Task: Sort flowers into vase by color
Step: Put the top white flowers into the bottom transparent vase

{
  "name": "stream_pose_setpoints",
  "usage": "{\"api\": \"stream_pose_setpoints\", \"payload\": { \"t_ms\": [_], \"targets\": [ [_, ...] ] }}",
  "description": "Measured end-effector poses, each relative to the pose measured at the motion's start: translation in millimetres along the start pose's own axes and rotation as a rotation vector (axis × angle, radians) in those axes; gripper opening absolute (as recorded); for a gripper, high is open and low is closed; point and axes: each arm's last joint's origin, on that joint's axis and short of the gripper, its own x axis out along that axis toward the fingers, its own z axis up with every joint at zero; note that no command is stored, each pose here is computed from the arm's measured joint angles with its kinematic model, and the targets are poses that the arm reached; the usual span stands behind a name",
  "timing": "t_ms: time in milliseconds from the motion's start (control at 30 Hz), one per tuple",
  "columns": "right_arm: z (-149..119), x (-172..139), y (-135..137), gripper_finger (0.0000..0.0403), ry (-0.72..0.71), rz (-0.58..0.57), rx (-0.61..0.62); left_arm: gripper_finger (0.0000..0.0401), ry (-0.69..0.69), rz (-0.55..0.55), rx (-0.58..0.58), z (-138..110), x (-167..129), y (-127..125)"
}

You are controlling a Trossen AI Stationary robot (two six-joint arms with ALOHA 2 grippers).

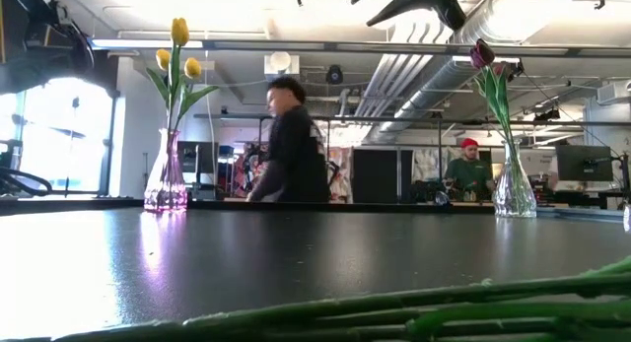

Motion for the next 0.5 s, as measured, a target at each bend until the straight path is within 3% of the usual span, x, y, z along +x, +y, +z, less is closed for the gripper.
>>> {"api": "stream_pose_setpoints", "payload": {
  "t_ms": [233, 400, 500],
  "targets": [
    [2, 1, -1, 0.0145, -0.019, -0.012, 0.012, 0.0000, -0.008, -0.012, 0.091, 19, -12, 8],
    [0, 0, 0, 0.0145, -0.012, -0.011, 0.035, 0.0000, 0.106, -0.091, 0.054, 16, -17, 12],
    [-3, -2, 0, 0.0145, -0.004, -0.013, 0.036, 0.0000, 0.166, -0.198, -0.012, 16, -19, 11]
  ]
}}
